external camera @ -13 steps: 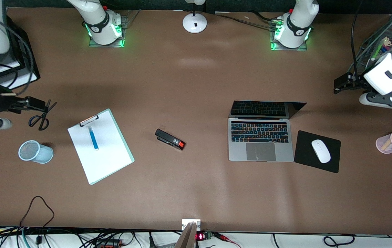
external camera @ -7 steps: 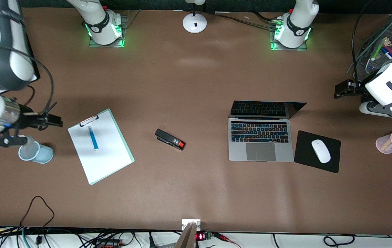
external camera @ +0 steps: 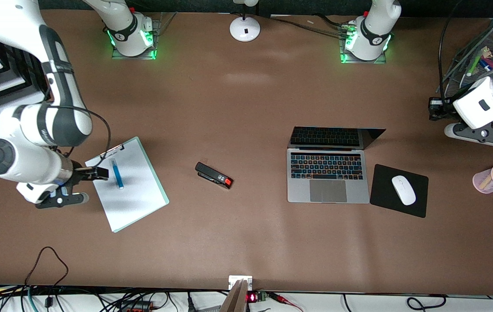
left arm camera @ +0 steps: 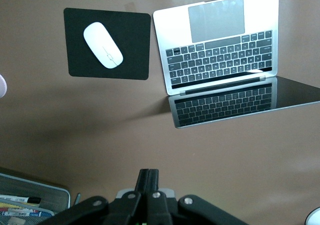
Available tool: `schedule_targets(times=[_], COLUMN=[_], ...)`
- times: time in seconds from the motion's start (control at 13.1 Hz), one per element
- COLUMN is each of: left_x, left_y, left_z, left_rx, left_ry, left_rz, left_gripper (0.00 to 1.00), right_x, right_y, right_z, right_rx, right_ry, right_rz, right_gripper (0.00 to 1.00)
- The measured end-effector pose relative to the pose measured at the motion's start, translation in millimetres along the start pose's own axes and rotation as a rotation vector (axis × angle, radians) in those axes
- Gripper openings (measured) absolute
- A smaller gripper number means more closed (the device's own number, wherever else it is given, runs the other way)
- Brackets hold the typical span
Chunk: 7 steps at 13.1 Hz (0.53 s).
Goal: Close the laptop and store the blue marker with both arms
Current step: 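Grasp the blue marker with the right gripper while the left gripper reaches the laptop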
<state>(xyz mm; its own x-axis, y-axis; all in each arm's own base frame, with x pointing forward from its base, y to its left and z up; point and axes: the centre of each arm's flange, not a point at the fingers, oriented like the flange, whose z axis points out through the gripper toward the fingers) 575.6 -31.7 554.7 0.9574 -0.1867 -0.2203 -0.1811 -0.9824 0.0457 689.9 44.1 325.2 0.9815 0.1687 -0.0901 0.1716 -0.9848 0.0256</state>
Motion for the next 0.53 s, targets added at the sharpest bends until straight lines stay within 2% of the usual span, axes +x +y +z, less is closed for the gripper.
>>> schedule_targets(times=[0.23,0.3,0.53], left_x=[-2,-4,-10], left_y=[21,29,54], left_z=[3,5,16], left_rx=[-0.004,-0.029,-0.229], left_ry=[-0.039,-0.058,-0.099], left_rz=[0.038,0.047,0.022], left_gripper=[0.01,0.01,0.01], right_x=[7,7,10], right_y=[-3,-4,-10], right_z=[29,38,65], right_rx=[0.0,0.001,0.008], right_ry=[-0.004,-0.013,-0.028], right_rz=[-0.042,-0.046,-0.079], right_gripper=[1.0,1.0,1.0])
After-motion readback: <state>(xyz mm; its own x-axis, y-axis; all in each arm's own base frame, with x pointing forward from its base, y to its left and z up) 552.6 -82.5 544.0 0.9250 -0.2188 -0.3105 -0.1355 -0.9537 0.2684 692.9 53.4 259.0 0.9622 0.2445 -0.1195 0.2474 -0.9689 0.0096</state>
